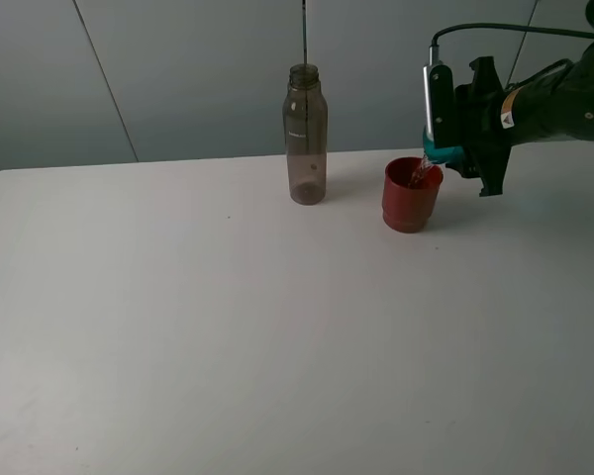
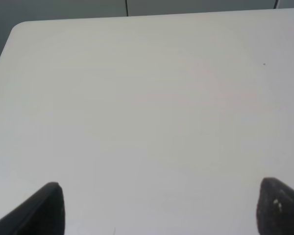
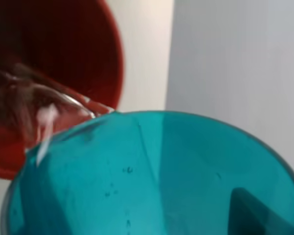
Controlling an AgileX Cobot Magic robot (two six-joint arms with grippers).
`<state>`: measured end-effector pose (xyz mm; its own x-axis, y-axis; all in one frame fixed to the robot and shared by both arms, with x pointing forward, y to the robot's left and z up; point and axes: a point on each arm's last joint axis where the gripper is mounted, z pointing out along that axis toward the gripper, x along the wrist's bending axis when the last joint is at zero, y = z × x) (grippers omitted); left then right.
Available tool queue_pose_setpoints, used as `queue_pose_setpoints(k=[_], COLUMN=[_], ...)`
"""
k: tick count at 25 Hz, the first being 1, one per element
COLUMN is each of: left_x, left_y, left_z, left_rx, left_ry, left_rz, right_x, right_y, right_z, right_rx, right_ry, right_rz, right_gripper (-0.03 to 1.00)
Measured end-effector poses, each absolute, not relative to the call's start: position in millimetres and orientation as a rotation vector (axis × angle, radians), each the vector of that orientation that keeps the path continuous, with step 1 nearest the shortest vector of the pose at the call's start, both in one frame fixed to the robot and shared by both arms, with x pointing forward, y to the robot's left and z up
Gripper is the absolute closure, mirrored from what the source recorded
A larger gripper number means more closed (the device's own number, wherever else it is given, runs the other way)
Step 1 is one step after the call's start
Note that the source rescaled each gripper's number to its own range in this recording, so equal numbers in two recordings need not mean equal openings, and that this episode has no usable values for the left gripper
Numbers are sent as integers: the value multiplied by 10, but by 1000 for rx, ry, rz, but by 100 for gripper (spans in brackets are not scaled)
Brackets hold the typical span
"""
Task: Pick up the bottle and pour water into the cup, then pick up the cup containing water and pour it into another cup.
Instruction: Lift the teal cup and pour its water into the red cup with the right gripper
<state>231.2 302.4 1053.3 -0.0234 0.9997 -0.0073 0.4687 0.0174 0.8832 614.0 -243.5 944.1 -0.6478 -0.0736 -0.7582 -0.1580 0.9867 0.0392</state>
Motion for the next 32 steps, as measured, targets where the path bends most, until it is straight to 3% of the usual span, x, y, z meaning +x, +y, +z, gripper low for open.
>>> queue_pose_setpoints(k=[32], left_x=[2312], left_y=[3024], left_z=[10533], left_rx=[1535], left_ry=[1584], left_rz=[941], right_x=[6183], right_y=[-2364], right_z=[9509], right_rx=[-646], right_ry=[2153], right_rz=[-79], right_gripper=[94])
